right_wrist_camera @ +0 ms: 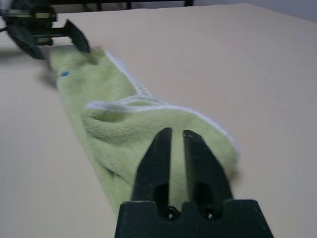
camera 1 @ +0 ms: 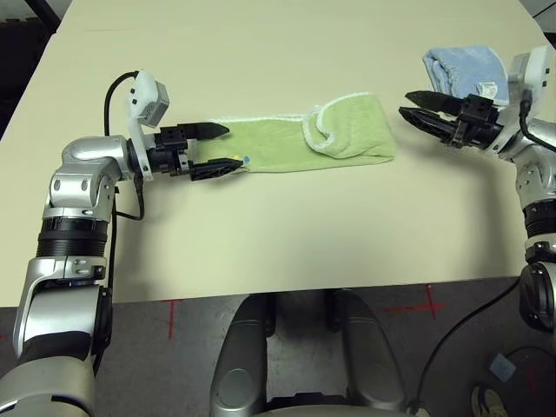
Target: Fold the towel and set it aside.
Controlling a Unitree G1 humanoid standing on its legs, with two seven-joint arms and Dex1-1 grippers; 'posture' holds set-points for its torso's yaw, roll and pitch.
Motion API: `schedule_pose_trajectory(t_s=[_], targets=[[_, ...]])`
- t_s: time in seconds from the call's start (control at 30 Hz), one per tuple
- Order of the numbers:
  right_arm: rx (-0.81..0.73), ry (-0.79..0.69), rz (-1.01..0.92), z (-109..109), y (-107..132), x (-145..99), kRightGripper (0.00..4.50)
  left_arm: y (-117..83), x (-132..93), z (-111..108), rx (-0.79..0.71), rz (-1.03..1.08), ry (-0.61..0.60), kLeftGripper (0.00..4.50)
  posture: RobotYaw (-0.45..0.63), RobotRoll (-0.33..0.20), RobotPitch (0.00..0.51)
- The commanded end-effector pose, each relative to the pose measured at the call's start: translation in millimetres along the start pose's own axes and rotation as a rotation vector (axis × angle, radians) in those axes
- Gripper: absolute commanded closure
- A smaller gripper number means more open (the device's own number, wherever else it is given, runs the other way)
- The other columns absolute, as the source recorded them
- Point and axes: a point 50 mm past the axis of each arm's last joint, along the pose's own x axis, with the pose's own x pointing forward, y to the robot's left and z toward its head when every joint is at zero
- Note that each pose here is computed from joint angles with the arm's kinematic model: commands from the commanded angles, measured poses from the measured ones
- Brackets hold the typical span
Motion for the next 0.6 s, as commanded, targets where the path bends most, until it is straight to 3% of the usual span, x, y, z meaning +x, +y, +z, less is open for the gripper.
schedule_pose_trajectory(t_s=[0.03, 0.3, 0.47, 0.6], targets=[[-0.01, 0.013, 0.062, -2, 2, 13, 4.46, 2, -3, -5, 0.005, 0.025, -0.019, 0.0, 0.06, 0.0, 0.331], [0.002, 0.028, 0.153, -4, 3, 52, 4.46, -2, -1, 1, 0.032, -0.044, -0.086, 0.0, 0.1, 0.0, 0.332], [0.006, 0.039, 0.189, -5, 4, 61, 4.46, -4, 2, 8, 0.056, -0.081, -0.108, 0.0, 0.11, 0.0, 0.331], [0.017, 0.096, 0.222, -18, 12, 62, 4.46, -5, 4, 12, 0.096, -0.075, -0.108, 0.0, 0.12, 0.0, 0.331]])
